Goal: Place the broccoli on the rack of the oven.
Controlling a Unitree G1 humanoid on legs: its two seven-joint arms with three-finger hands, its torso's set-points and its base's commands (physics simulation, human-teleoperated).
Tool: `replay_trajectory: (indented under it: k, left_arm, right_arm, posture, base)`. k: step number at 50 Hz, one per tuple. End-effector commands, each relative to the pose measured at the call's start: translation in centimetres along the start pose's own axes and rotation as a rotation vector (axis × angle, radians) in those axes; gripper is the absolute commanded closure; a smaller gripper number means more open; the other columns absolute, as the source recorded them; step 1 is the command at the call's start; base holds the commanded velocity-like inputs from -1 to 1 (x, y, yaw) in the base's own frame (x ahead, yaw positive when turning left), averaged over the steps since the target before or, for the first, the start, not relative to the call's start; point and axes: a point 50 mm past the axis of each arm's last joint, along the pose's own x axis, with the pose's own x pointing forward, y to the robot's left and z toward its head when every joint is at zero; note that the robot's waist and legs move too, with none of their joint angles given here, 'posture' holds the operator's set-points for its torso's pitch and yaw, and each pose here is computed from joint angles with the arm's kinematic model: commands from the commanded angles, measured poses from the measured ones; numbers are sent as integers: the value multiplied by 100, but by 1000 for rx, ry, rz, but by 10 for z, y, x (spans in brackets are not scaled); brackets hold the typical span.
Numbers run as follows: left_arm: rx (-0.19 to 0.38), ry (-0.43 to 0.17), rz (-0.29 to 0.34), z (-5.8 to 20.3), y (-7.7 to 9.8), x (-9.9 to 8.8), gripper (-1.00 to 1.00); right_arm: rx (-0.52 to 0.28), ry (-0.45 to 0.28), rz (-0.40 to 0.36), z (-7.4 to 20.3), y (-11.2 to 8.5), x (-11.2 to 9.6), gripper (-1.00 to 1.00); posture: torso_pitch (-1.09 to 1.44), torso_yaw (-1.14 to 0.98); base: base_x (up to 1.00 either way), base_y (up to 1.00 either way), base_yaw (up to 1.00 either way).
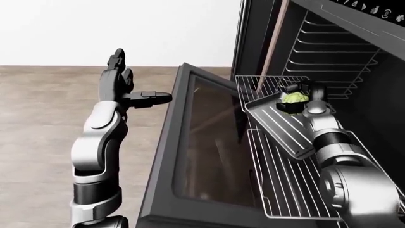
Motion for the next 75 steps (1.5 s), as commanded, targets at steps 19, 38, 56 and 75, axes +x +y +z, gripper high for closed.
replay_trajectory:
  k: [19, 38, 56, 75]
  left_arm:
    - [2, -98, -12, 21, -3, -1, -100]
    - [5, -94, -17, 19, -5, -1, -100]
    - [5, -91, -16, 16, -5, -1, -100]
    - [4, -91, -14, 17, -4, -2, -100]
  right_arm:
    - [116, -133, -89, 4, -11, -1, 100]
    - [131, -87, -99, -28, -5, -4, 100]
    - [8, -43, -140, -41, -13, -3, 100]
    - [-42, -47, -151, -39, -12, -3, 33]
  posture:
    - [0, 0]
    - [0, 0]
    - [0, 0]
    - [0, 0]
  base:
    - [0, 0, 0]
    - [0, 0, 0]
    - [0, 0, 0]
    - [0, 0, 0]
